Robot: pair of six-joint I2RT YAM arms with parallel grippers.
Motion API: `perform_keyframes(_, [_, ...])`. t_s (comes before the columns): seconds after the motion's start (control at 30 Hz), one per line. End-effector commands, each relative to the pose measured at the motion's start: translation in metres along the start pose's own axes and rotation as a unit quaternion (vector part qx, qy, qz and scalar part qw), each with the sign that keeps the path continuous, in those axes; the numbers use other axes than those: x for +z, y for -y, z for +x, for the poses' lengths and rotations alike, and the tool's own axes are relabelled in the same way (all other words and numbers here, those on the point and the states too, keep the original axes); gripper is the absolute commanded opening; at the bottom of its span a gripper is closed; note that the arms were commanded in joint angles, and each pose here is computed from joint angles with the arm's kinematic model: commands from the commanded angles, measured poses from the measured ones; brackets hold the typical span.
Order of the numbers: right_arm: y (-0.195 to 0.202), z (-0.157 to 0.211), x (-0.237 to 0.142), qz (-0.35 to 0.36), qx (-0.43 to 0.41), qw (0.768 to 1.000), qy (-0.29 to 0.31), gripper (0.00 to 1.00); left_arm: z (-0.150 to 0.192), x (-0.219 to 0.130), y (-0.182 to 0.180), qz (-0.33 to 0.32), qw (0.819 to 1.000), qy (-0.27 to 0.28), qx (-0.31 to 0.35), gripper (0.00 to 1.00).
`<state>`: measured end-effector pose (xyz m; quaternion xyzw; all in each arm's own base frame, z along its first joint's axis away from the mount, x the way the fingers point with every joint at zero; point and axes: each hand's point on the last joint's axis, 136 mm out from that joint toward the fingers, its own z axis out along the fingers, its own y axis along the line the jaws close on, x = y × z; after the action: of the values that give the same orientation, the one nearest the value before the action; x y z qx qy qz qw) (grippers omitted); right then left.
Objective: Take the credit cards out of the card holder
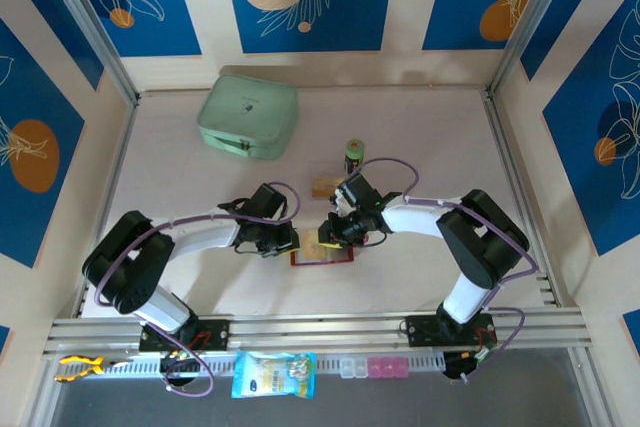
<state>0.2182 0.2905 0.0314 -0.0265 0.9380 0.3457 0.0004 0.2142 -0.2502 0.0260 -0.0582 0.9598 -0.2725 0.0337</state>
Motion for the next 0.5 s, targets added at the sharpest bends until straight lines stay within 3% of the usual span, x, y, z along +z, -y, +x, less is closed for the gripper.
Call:
perform_keyframes(0.0, [-0.009,-0.002,-0.011,0.000,-0.015,1.000,0.008,0.22,0.000,-0.002,-0.004,-0.005,1.000,-0.001,-0.004,0.15])
perform_keyframes(0.47, [-0.012,-0.002,-0.020,-0.026,0.003,1.000,0.004,0.22,-0.008,-0.019,0.029,0.025,0.999,0.008,0.023,0.11])
